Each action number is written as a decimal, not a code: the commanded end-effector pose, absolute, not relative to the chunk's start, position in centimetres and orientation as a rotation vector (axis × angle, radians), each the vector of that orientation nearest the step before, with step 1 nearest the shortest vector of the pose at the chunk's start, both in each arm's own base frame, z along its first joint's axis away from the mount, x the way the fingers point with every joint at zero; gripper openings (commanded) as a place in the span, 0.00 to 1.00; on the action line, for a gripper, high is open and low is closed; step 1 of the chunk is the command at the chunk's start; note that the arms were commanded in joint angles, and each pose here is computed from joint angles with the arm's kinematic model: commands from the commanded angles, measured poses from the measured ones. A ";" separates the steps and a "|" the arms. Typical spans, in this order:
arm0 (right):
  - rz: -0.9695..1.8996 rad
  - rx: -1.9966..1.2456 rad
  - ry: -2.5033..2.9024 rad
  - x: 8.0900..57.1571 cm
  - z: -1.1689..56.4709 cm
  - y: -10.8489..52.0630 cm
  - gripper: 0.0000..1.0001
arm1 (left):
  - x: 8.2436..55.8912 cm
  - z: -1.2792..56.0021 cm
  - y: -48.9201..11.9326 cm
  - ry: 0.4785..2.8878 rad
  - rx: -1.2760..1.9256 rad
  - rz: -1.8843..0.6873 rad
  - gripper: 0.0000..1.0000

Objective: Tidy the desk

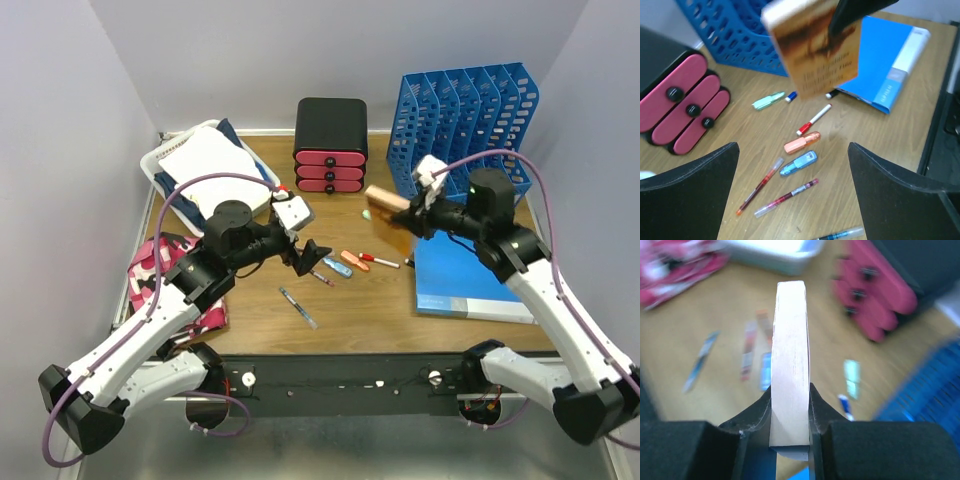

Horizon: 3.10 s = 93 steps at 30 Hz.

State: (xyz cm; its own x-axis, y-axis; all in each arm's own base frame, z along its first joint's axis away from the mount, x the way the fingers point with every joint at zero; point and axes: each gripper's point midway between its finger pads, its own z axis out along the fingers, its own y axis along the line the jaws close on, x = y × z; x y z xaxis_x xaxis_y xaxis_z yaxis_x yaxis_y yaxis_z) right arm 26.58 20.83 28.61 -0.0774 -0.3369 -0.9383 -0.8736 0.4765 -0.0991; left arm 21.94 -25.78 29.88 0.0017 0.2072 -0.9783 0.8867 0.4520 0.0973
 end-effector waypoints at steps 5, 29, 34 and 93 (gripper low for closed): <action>0.171 -0.054 1.580 35.2 35.9 9.4 0.01 | 23.9 29.3 -23.7 1.576 0.727 -0.660 0.99; 0.021 -0.020 1.479 46.7 36.2 8.9 0.00 | 22.2 29.0 -22.2 1.561 0.651 -0.693 0.99; 0.044 -0.088 1.491 49.1 34.7 9.4 0.00 | 22.0 29.0 -21.9 1.563 0.637 -0.699 0.99; 0.445 -0.353 2.355 33.3 19.3 4.2 0.89 | 24.2 24.4 -34.5 1.986 0.261 -1.376 0.99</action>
State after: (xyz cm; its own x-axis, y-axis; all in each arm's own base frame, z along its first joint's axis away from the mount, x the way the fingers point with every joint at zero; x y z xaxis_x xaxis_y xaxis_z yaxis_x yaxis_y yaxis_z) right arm 41.53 7.73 26.80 -0.4084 -0.1230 -0.9045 -0.4120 0.9090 0.0624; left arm 24.99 -29.64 23.32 -0.5699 -0.1521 -0.8075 0.6187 0.5672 -0.5436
